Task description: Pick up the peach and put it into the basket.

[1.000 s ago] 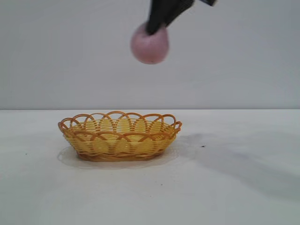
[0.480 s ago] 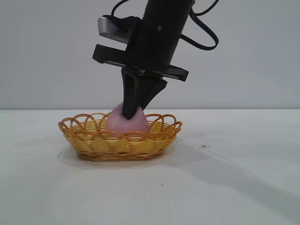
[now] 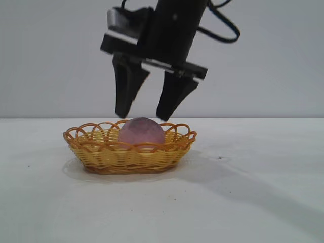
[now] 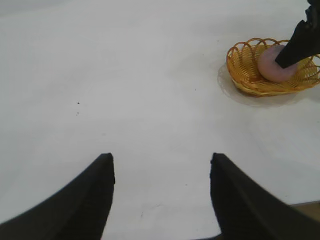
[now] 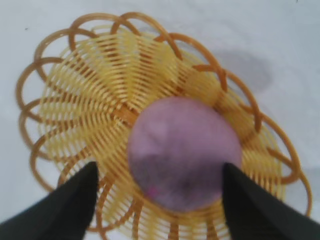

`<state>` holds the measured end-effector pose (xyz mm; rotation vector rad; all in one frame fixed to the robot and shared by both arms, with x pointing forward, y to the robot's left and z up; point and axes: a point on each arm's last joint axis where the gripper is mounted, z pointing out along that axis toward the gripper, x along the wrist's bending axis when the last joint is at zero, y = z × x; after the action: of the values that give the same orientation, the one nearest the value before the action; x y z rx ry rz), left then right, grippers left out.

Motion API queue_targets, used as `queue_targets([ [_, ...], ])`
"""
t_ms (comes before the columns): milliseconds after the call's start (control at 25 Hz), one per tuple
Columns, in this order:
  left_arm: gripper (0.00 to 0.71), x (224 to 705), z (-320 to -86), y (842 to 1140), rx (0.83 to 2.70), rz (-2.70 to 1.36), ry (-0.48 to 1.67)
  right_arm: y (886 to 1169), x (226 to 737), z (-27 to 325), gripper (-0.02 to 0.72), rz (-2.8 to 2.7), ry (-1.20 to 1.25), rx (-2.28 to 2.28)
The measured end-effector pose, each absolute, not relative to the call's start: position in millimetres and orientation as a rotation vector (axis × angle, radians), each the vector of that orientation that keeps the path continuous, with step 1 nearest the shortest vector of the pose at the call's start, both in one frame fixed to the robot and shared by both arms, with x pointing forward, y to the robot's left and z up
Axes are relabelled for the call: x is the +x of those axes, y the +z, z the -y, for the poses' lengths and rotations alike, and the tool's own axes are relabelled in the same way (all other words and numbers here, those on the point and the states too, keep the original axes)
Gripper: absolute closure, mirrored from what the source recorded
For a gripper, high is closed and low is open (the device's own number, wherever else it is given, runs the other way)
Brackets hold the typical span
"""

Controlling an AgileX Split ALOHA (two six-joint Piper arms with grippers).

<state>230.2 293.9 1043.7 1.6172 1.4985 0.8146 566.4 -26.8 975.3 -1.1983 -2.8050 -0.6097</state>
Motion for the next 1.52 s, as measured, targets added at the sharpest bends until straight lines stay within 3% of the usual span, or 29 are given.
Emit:
queue_targets([
  [80,0.335,230,-294,1044,1.617,-1.499,0.815,1005,567,35,0.193,2.847,-0.715,-1.251],
  [160,0.335,230,-294,1044,1.617,-1.499,0.815,1033,573,54,0.246,2.869,-0.815,-1.369],
  [280,0.335,230,-294,1044,1.617,-1.499,0.815,1052,597,102,0.241,2.820,-0.834,-1.720],
  [440,0.335,230,-294,1044,1.617,-1.499,0.815,1026,632,184,0.241,2.636,-0.645,-2.157],
  [680,0.335,230,-294,1044,1.617,-1.499,0.815,978,655,254,0.241,2.421,-0.426,-2.391],
  [840,0.335,230,-294,1044,1.617,-1.499,0.815,973,657,268,0.241,2.377,-0.404,-2.433],
  [960,0.335,230,-294,1044,1.617,-1.499,0.815,988,652,269,0.241,2.376,-0.431,-2.445],
  [1160,0.335,230,-294,1044,1.617,-1.498,0.813,1052,619,273,0.241,2.392,-0.504,-2.470],
  [1240,0.335,230,-294,1044,1.617,-1.498,0.813,1066,595,275,0.241,2.399,-0.444,-2.449],
  [1520,0.335,230,-294,1044,1.617,-1.498,0.813,1031,492,279,0.241,2.207,-0.041,-2.309],
])
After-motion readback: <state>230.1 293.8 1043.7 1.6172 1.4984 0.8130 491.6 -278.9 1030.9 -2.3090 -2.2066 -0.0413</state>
